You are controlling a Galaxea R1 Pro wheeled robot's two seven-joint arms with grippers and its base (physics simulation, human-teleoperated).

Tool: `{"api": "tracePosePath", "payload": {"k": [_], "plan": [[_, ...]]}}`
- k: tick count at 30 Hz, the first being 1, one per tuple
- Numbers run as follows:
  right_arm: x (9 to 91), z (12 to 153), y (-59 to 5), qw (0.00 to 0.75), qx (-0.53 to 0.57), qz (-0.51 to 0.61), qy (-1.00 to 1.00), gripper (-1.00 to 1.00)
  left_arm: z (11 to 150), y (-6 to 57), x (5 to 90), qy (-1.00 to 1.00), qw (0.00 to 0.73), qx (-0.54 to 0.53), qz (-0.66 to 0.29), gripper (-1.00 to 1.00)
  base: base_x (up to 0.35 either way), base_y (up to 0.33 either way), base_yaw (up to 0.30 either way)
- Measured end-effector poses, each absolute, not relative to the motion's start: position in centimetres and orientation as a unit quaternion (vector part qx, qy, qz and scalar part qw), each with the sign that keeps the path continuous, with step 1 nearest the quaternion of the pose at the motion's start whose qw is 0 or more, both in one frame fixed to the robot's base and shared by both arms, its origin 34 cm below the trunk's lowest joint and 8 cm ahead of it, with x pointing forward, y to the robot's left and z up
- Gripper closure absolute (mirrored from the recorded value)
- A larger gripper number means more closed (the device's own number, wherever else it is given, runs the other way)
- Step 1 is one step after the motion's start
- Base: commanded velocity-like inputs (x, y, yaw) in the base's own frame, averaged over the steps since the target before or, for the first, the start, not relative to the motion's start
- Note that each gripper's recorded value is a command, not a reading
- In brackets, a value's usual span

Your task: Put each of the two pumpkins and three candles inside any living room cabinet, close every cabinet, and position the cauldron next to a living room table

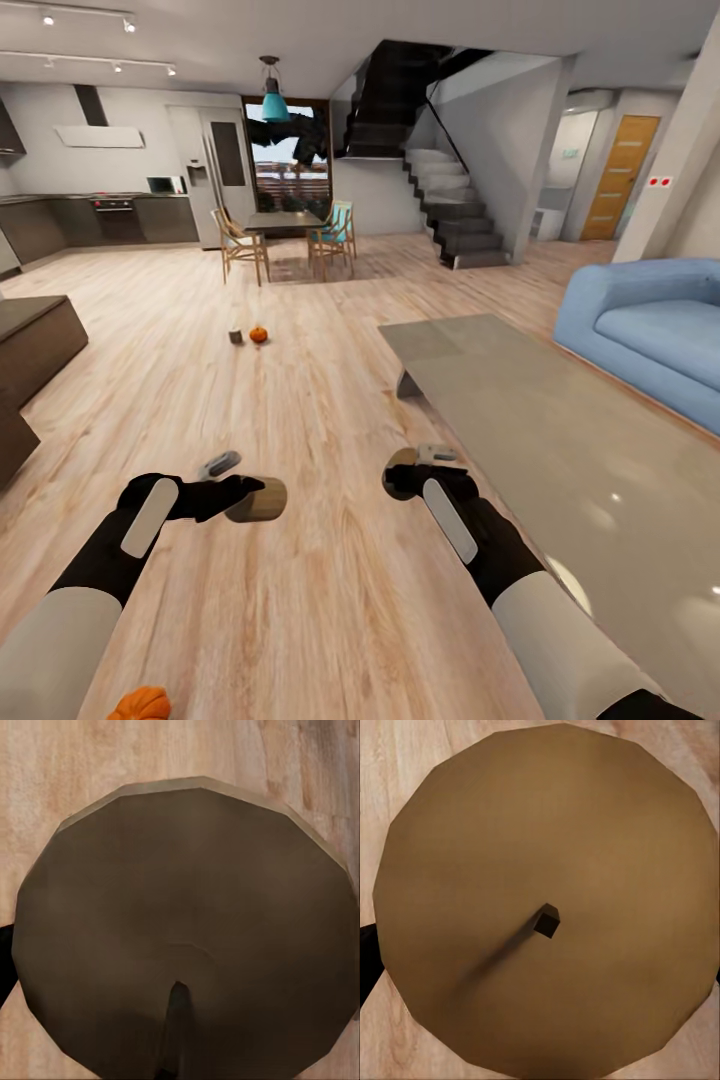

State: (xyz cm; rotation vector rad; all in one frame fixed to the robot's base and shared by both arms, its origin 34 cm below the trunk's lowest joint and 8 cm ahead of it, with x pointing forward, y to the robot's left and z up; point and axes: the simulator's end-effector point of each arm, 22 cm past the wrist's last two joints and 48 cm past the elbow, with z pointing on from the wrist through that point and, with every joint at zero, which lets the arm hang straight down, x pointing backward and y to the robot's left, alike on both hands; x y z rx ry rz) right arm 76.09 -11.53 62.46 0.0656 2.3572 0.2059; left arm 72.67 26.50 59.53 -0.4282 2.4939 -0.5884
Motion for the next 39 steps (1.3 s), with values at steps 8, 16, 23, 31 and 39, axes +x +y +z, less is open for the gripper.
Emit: {"api": "tracePosePath", "payload": {"k": [8, 16, 23, 31, 39], "plan": [[76.10, 62.58, -11.44, 0.379, 0.024, 0.078, 0.922, 1.00, 59.53, 26.49, 72.66, 0.925, 0.268, -0.159, -0.218, 1.00, 0.325, -0.016, 0.021], [76.04, 62.37, -11.44, 0.378, 0.024, 0.077, 0.922, 1.00, 59.37, 26.53, 72.65, 0.925, 0.268, -0.159, -0.217, 1.00, 0.325, 0.000, 0.254], [76.05, 62.17, -11.58, 0.377, 0.025, 0.075, 0.923, 1.00, 59.23, 26.54, 72.65, 0.925, 0.267, -0.159, -0.217, 1.00, 0.325, -0.050, 0.281], [76.04, 61.99, -11.59, 0.376, 0.025, 0.075, 0.923, 1.00, 59.06, 26.54, 72.63, 0.926, 0.266, -0.159, -0.216, 1.00, 0.322, -0.112, 0.282], [76.00, 61.68, -11.56, 0.373, 0.025, 0.075, 0.924, 1.00, 58.77, 26.55, 72.59, 0.927, 0.263, -0.160, -0.216, 1.00, 0.315, -0.159, 0.264]]}}
